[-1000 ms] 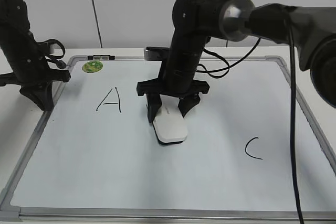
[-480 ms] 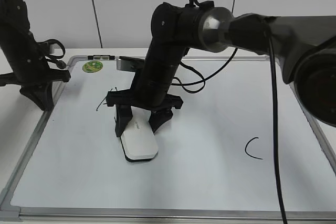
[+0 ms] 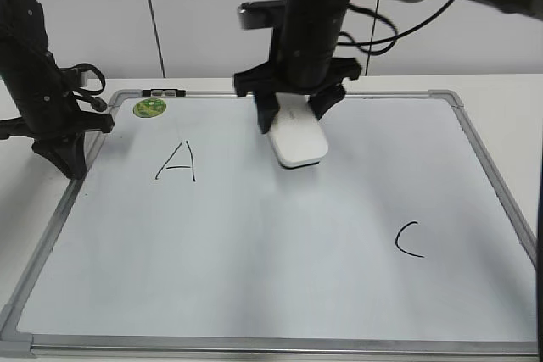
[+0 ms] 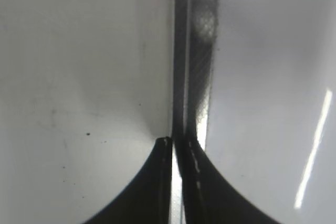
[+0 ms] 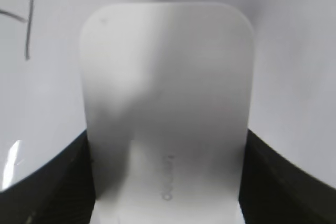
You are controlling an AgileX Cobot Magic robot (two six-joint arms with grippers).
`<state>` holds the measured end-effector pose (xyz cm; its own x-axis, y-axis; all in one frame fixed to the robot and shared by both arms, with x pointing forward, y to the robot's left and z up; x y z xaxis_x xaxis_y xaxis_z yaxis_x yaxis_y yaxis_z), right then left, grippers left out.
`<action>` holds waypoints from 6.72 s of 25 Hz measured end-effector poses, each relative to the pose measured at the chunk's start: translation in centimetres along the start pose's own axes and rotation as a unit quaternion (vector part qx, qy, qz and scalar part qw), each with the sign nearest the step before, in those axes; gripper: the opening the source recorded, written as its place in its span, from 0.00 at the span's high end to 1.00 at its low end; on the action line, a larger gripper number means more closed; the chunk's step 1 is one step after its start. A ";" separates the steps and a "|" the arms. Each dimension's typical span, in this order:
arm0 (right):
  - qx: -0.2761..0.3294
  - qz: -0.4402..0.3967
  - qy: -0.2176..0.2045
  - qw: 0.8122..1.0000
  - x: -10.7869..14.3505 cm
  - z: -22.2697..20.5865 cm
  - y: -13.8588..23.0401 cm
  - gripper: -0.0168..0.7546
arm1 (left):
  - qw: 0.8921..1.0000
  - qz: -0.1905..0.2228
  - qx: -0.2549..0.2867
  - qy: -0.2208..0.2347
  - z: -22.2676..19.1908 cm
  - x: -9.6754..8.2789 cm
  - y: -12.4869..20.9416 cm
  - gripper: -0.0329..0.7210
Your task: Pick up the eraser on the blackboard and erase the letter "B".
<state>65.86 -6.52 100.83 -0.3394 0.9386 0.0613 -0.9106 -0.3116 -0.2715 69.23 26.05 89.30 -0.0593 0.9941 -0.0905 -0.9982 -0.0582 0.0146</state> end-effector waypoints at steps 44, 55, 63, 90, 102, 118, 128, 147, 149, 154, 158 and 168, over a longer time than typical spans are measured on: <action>0.121 -0.188 0.010 0.975 -23.7 -2.0 8.9 0.31 | 1.000 0.000 0.000 -0.001 0.0 0.0 0.0 0.93; 0.077 -0.186 0.021 0.979 -24.1 -2.2 8.1 0.31 | 1.000 0.000 0.000 -0.001 0.0 0.0 0.0 0.93; 0.060 -0.178 0.025 0.982 -24.2 -2.2 7.8 0.31 | 1.000 0.000 0.000 -0.001 0.0 0.0 0.0 0.93; 0.103 -0.165 0.007 0.981 -24.4 -3.3 7.5 0.13 | 1.000 0.000 -0.001 -0.001 0.1 0.0 0.0 0.93; 0.069 -0.172 0.011 0.983 -24.6 -1.5 5.8 0.14 | 0.999 -0.007 -0.050 0.015 4.7 -0.9 -1.6 0.50; 0.026 -0.167 0.014 0.985 -20.6 7.1 9.2 0.26 | 0.990 -0.043 -0.136 -0.012 14.5 -2.1 2.3 0.24; -0.039 -0.130 0.013 0.991 -14.6 9.0 16.4 0.26 | 0.981 -0.092 -0.170 -0.015 16.6 -3.7 11.9 0.25; -0.127 -0.113 0.008 0.986 -9.9 11.7 30.1 0.26 | 0.947 -0.083 -0.311 0.022 16.0 0.8 30.8 0.29; -0.139 -0.108 0.007 0.984 -9.4 12.4 31.8 0.26 | 0.940 -0.083 -0.330 0.027 15.9 1.4 32.7 0.29; -0.146 -0.102 0.005 0.984 -8.5 12.7 35.3 0.26 | 0.922 -0.085 -0.377 0.031 16.2 2.9 36.7 0.30; -0.171 -0.090 0.013 0.981 -8.0 13.5 37.4 0.26 | 0.904 -0.086 -0.418 0.026 16.8 3.9 39.1 0.30; -0.231 -0.063 0.072 0.968 -8.0 15.3 41.2 0.26 | 0.902 -0.101 -0.420 0.005 15.8 4.9 41.1 0.31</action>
<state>27.42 -29.09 103.81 -0.1665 0.9860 -0.0039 -0.7284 -0.1257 -0.6735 28.01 29.96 105.17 0.1280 0.9916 -0.0162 -0.6434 0.0706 -0.7623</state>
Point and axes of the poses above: a point on each arm's last joint axis where the gripper is mounted, z pointing back along that axis away from the gripper, x along the wrist's bending axis when the last joint is at zero, y = z × x, the point moved 1 cm from there along -z, pointing out along that axis toward the gripper, and after that the axes turned 1 degree about z, right-handed, at the moved point
